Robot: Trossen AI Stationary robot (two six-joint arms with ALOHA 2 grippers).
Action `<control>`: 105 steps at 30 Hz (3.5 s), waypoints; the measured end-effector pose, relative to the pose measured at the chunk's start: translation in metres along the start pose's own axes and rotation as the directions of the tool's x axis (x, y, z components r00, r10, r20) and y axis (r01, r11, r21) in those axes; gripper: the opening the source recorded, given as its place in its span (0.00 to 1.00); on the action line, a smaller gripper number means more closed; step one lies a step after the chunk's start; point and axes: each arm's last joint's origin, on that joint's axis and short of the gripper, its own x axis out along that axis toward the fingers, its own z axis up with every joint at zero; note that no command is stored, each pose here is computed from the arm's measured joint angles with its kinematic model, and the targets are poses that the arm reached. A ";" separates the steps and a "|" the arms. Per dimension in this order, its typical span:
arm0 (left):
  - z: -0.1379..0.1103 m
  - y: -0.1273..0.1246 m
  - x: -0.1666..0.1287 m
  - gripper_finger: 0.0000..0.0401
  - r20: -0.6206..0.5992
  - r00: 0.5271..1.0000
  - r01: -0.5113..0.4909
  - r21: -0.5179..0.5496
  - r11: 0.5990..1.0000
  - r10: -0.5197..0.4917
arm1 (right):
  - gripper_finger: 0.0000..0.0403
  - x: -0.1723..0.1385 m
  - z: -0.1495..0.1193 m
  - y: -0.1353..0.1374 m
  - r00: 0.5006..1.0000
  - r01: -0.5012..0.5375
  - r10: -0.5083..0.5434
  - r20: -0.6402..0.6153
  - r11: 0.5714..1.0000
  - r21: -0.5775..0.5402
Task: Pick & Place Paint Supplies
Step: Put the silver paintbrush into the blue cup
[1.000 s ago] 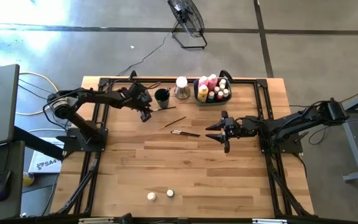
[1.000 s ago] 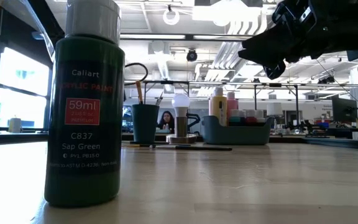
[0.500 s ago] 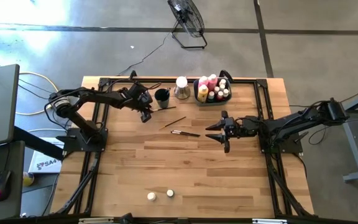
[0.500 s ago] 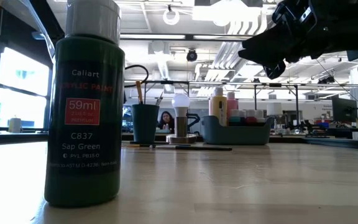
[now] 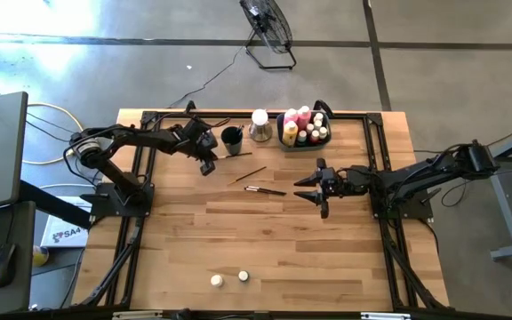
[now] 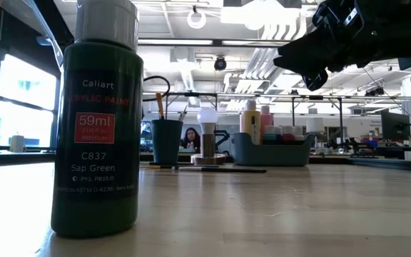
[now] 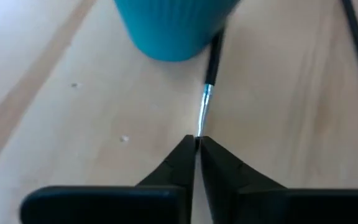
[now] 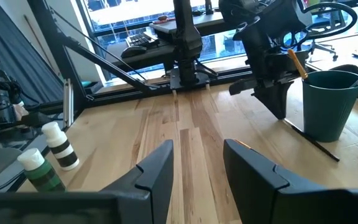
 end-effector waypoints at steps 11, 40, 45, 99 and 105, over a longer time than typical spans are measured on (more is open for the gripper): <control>-0.010 -0.008 -0.001 0.00 -0.084 0.984 0.157 -0.019 0.987 -0.158 | 0.33 0.000 0.000 0.000 1.000 0.000 0.000 0.000 1.000 0.003; 0.010 -0.068 -0.028 0.00 0.002 0.979 0.199 0.237 0.951 -0.205 | 0.33 0.000 0.000 0.000 1.000 -0.006 0.006 -0.001 1.000 0.014; 0.012 -0.069 -0.039 0.00 0.023 0.974 0.215 0.241 0.946 -0.227 | 0.33 0.000 0.000 0.000 1.000 -0.008 0.008 -0.001 1.000 0.014; 0.061 -0.168 -0.109 0.00 0.052 0.986 0.154 0.093 0.984 -0.159 | 0.42 0.133 0.010 0.072 0.866 0.248 -0.495 -0.073 0.551 -0.797; 0.061 -0.168 -0.109 0.00 0.052 0.986 0.154 0.093 0.984 -0.159 | 0.42 0.135 0.011 0.061 0.869 0.228 -0.485 -0.096 0.565 -0.793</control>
